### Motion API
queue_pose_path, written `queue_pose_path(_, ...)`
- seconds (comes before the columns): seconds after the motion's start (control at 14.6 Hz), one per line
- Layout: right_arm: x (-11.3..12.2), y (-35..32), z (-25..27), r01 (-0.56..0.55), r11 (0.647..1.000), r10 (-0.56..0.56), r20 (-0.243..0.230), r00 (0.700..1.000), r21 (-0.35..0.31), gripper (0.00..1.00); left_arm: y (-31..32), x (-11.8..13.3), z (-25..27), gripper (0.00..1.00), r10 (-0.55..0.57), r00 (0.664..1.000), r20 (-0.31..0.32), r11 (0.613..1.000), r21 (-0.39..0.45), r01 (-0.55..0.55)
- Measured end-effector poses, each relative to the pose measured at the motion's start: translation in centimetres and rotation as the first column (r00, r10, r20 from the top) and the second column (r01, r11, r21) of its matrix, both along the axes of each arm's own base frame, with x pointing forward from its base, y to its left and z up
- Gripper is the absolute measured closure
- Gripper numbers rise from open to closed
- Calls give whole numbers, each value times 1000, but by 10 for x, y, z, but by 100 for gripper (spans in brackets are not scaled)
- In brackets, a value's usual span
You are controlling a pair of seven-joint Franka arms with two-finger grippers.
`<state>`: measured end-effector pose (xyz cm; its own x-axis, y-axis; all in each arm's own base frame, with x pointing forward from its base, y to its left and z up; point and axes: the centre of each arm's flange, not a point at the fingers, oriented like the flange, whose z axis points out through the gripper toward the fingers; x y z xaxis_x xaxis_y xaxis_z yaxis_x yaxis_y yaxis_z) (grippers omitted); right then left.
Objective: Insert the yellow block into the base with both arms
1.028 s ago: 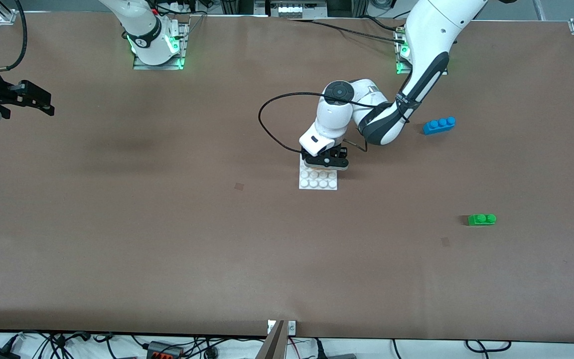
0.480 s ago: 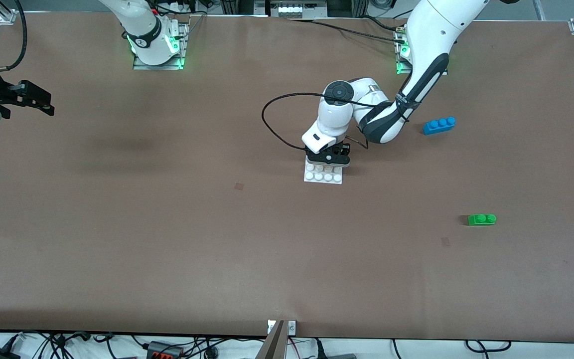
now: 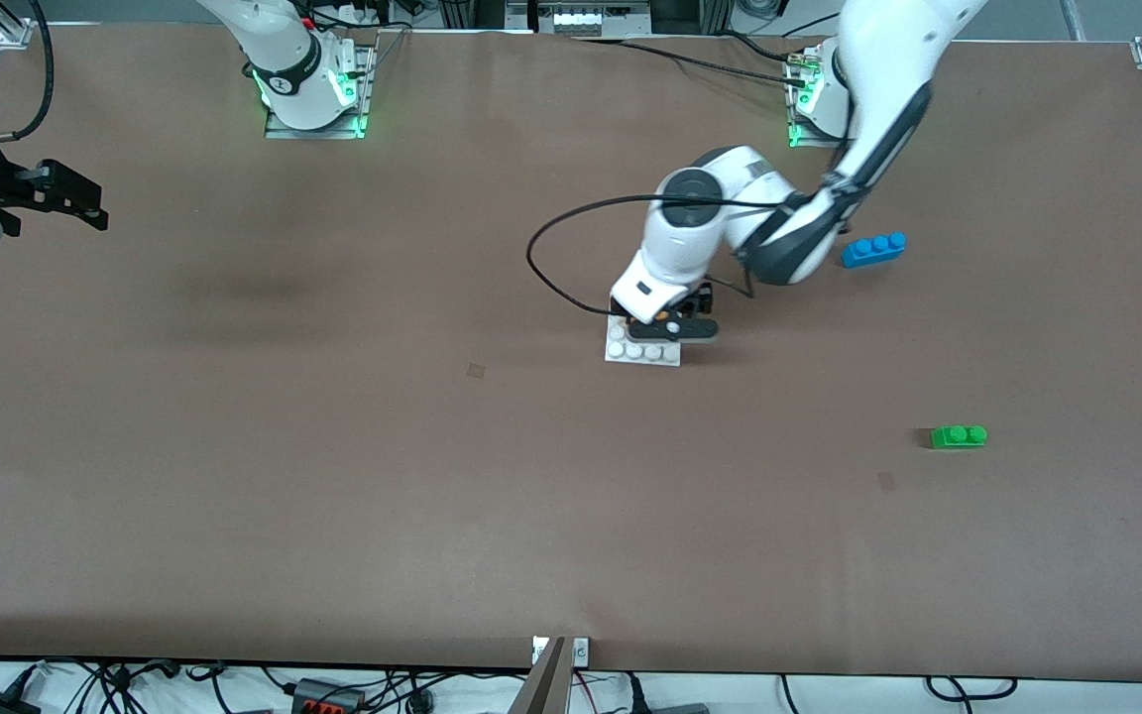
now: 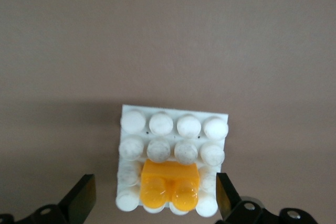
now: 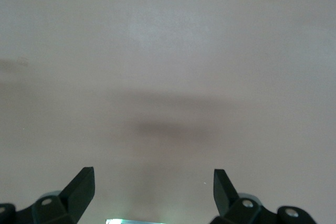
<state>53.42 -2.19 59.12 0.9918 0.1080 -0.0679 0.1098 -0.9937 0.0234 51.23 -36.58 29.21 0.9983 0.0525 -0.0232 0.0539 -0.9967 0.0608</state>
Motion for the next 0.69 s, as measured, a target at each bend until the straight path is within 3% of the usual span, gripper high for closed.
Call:
queue_pose_path(0.14, 0, 0, 0, 0, 1000, 0, 0, 1000, 0, 0, 42, 28, 37, 0, 27, 1000, 12, 999, -34, -27)
queue_pose_path(0.34, 0, -1, 0, 1, 1000, -1, 0, 1000, 0, 0, 123, 64, 73, 0, 143, 988, 57, 990, -11, -143)
queue_pose_path(0.55, 0, 0, 0, 1, 1000, -1, 0, 1000, 0, 0, 206, 81, 106, 0, 261, 963, 67, 964, 36, -264)
queue_pose_path(0.69, 0, 0, 0, 1, 1000, -1, 0, 1000, 0, 0, 251, 81, 133, 0, 276, 959, 57, 957, 80, -280)
